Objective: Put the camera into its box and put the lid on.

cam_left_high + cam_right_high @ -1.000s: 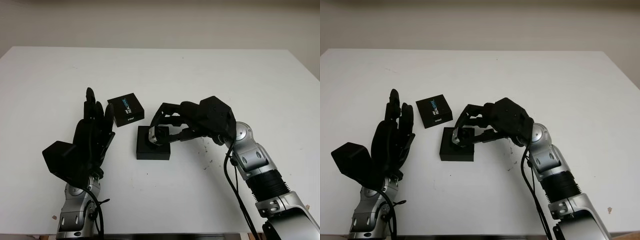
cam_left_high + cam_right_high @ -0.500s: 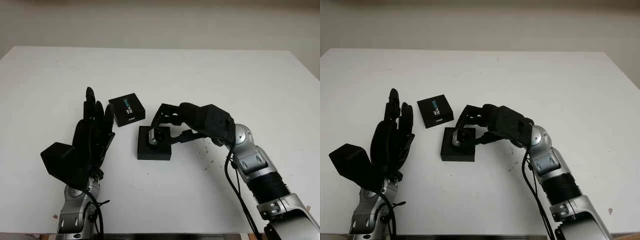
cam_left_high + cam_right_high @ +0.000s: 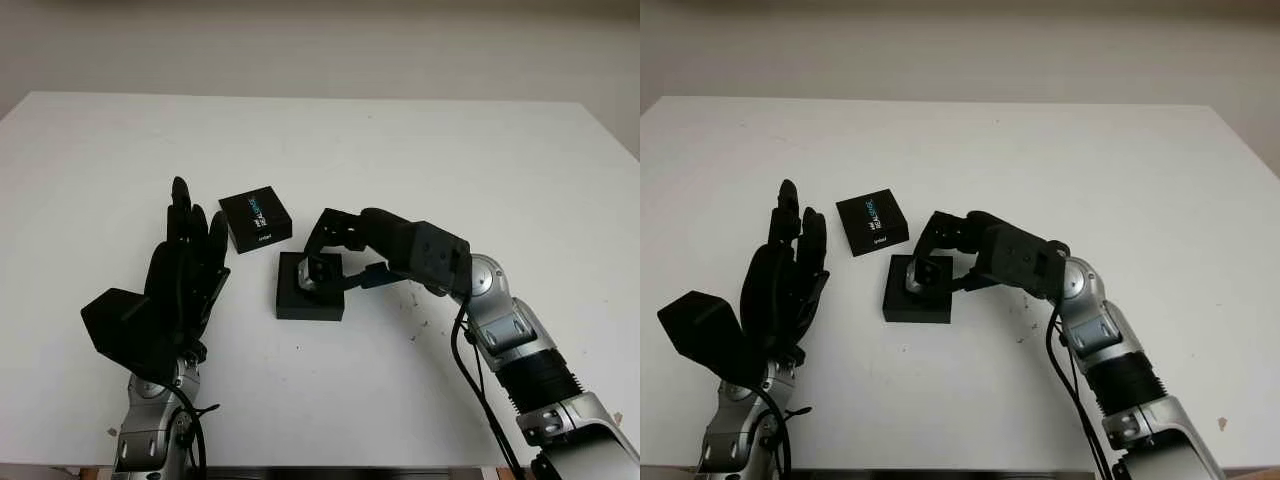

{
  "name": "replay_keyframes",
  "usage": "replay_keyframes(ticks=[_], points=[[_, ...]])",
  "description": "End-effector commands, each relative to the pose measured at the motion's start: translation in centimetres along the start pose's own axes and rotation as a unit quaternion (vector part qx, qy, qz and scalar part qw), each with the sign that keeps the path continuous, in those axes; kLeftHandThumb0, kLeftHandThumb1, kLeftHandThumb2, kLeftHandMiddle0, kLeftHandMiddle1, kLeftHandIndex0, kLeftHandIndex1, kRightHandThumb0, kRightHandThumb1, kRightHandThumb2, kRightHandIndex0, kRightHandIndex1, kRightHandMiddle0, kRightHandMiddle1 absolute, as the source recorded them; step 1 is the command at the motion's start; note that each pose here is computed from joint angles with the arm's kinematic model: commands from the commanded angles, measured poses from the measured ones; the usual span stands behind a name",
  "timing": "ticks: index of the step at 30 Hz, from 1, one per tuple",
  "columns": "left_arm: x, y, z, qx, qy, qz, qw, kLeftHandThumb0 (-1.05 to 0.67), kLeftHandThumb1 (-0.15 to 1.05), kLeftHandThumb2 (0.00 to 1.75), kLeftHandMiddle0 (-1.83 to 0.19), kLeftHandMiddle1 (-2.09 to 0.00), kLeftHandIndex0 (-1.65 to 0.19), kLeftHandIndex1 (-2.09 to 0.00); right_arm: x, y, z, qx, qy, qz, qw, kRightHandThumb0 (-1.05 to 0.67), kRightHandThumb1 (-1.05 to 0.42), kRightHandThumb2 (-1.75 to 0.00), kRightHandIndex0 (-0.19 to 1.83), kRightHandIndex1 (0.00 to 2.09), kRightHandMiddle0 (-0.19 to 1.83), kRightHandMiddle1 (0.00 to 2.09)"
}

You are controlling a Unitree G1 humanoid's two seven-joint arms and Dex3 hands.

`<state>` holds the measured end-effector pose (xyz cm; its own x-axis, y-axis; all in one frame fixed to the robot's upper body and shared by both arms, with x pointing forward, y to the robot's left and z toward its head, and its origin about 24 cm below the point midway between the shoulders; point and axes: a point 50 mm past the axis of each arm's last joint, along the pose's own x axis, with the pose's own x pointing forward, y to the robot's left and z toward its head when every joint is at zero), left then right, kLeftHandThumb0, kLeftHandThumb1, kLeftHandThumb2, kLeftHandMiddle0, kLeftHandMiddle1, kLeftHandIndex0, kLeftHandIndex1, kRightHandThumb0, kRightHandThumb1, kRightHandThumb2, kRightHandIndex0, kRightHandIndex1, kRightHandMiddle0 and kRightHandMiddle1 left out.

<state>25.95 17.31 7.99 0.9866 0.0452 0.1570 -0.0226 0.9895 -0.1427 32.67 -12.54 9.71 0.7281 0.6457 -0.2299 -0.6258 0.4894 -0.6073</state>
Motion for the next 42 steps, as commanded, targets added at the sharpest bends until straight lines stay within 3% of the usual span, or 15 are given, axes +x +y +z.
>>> replay_keyframes(ticks=[1,3,5,20,28,35,42], points=[[-0.1,-0.1,0.4,0.0,-0.01,-0.002,1.0,-0.72,1.05,0.4,0.19,0.0,0.19,0.0,-0.8,0.4,-0.7,-0.01,0.012,0.008,1.0,-0.51,-0.92,-0.05,0.19,0.04,0.09,1.12],[-0.1,-0.2,0.4,0.0,-0.011,-0.003,1.0,-0.71,1.05,0.41,0.19,0.0,0.19,0.0,-1.0,0.5,-0.7,-0.013,0.01,0.008,1.0,-0.49,-0.93,-0.06,0.14,0.03,0.1,0.89],[-0.1,-0.2,0.4,0.004,-0.01,-0.005,1.0,-0.71,1.05,0.42,0.19,0.0,0.19,0.0,-1.2,0.5,-0.6,-0.018,0.011,0.007,1.0,-0.47,-0.94,-0.06,0.12,0.03,0.11,0.82],[-0.1,-0.3,0.4,0.005,-0.01,-0.007,1.0,-0.73,1.05,0.42,0.19,0.0,0.19,0.0,-1.8,0.4,-0.9,-0.009,0.0,0.005,1.0,-0.5,-0.88,-0.05,0.03,0.02,0.03,0.59],[-0.1,-0.2,0.3,0.003,-0.008,-0.006,1.0,-0.72,1.05,0.42,0.19,0.0,0.19,0.0,-1.6,-0.8,0.4,-0.016,-0.044,-0.075,0.996,-0.68,-0.95,-0.07,-0.06,0.02,-0.08,0.19],[-0.1,-0.1,0.4,0.003,-0.008,-0.006,1.0,-0.71,1.05,0.42,0.19,0.0,0.19,0.0,-1.2,-3.5,2.0,-0.003,-0.089,-0.153,0.984,-0.76,-0.99,-0.06,-0.14,0.01,-0.14,0.1],[0.0,-0.1,0.4,0.004,-0.009,-0.006,1.0,-0.72,1.05,0.41,0.19,0.0,0.19,0.0,-1.1,-4.0,2.6,0.0,-0.11,-0.165,0.98,-0.73,-0.96,-0.05,-0.14,0.02,-0.14,0.09]])
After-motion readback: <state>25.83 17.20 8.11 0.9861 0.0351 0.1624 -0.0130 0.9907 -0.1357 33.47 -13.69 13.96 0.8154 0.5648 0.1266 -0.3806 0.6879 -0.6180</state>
